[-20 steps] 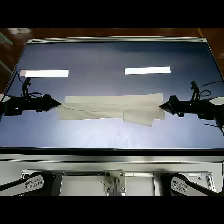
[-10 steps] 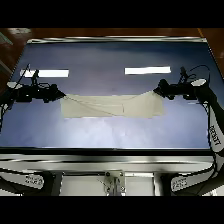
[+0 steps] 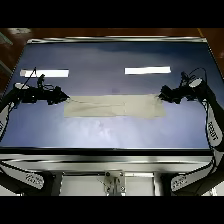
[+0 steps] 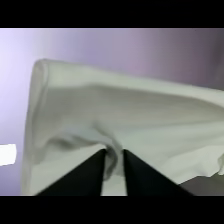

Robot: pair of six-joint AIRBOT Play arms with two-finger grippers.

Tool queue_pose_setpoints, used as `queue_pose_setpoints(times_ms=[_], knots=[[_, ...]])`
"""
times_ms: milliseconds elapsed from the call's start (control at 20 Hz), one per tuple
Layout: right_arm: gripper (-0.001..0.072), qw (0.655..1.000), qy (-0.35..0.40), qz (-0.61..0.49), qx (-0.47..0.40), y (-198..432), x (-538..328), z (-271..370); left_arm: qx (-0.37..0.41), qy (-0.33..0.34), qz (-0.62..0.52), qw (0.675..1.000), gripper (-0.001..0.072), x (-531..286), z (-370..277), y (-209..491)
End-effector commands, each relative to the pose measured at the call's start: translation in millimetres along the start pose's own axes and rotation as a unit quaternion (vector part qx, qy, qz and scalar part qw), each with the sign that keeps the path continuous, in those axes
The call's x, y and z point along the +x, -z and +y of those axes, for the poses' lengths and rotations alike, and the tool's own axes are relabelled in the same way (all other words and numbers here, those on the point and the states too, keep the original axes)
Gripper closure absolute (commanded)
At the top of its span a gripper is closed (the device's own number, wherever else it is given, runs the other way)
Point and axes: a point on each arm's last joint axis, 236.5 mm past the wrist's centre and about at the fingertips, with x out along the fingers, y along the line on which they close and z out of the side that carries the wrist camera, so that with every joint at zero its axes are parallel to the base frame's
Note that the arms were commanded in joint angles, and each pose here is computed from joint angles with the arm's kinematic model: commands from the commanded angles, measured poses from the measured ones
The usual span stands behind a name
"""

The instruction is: Fold the shirts.

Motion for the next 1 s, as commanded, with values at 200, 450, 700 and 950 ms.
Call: queue_pose_setpoints(times_ms=[200,450,700,950], knots=[[0.0083,0.997,0.029,-0.053,-0.05,-27.6,-51.7,-13.2,0.009,0.038,0.044,0.998,0.0103,-32.1,-19.5,3.7],[0.0034,0.993,0.015,0.115,-0.008,44.5,-36.2,-50.8,0.03,0.053,0.036,0.997,0.0114,-61.6,-47.9,-6.2],[0.0034,0.99,-0.038,0.136,-0.005,56.8,14.5,-18.4,0.079,0.064,0.051,0.993,0.0119,-63.6,-79.5,8.7],[0.0419,0.991,-0.028,0.125,0.027,56.7,44.3,-6.2,0.124,0.075,0.067,0.987,0.0119,-46.6,-106.5,23.4]])
